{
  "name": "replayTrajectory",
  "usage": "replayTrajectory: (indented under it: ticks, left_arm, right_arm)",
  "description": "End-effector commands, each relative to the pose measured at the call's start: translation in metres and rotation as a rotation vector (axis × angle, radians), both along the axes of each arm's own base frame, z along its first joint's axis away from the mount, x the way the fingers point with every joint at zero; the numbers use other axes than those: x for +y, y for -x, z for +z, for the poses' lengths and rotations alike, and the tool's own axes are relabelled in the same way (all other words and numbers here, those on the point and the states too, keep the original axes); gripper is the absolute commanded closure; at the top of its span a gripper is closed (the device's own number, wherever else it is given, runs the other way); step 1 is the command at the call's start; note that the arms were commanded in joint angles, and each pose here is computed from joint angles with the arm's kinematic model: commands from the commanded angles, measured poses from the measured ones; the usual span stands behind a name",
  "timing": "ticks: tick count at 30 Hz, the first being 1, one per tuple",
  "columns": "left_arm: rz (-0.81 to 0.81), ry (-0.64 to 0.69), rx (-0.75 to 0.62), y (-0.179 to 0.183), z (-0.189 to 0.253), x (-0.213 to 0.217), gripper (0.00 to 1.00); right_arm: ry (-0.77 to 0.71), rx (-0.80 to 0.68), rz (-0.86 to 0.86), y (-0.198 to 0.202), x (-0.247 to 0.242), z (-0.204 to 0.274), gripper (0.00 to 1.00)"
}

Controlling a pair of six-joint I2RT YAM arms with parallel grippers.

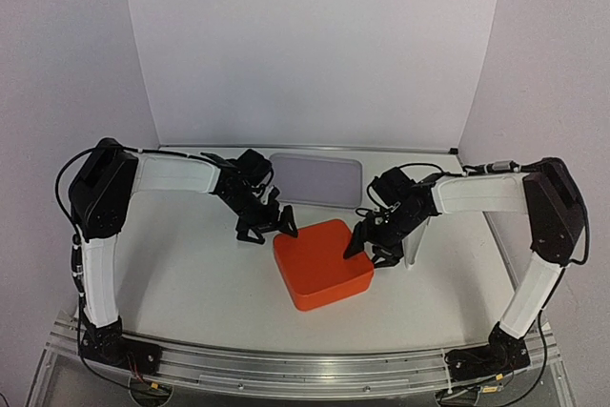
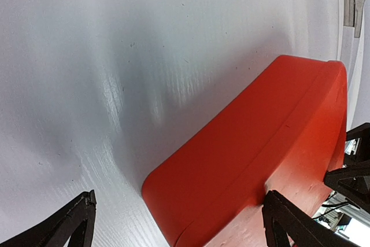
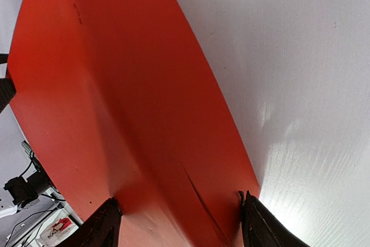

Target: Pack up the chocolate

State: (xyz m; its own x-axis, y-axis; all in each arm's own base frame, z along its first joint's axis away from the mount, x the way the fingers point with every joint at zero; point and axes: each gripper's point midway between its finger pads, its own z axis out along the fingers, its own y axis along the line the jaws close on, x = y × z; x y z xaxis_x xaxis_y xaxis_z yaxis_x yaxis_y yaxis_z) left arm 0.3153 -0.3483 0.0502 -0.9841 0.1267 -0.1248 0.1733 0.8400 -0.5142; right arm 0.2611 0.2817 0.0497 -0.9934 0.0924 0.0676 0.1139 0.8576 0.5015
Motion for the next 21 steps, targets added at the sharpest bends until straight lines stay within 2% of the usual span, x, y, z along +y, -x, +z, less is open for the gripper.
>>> replayTrajectory:
  ticks: [1, 3, 6, 12, 16, 19, 21]
  left_arm:
    - [-0.01, -0.152, 0.026, 0.008, -0.015, 0.02, 0.0]
    - [-0.012, -0.141, 0.006, -0.001, -0.013, 0.013, 0.0]
    - [0.003, -0.132, -0.047, -0.023, -0.009, 0.005, 0.0]
    - [0.016, -0.054, -0.201, -0.064, 0.03, -0.018, 0.0]
    - [0.108, -0.108, -0.319, -0.09, 0.056, -0.006, 0.0]
    - [0.16, -0.138, -0.348, -0.091, 0.073, 0.008, 0.0]
    - [0.173, -0.144, -0.339, -0.08, 0.078, 0.019, 0.0]
  right_arm:
    - [0.152, 0.078, -0.029, 0.02, -0.033, -0.009, 0.32]
    - [0.224, 0.076, -0.019, 0.025, -0.047, -0.011, 0.31]
    - [0.226, 0.075, 0.001, 0.03, -0.05, -0.009, 0.29]
    - [0.079, 0.1, 0.097, 0.045, -0.031, 0.007, 0.26]
    - [-0.039, 0.077, 0.136, 0.045, -0.014, 0.026, 0.26]
    - [-0.066, 0.076, 0.139, 0.048, -0.012, 0.034, 0.27]
    - [-0.034, 0.068, 0.107, 0.05, -0.021, 0.033, 0.27]
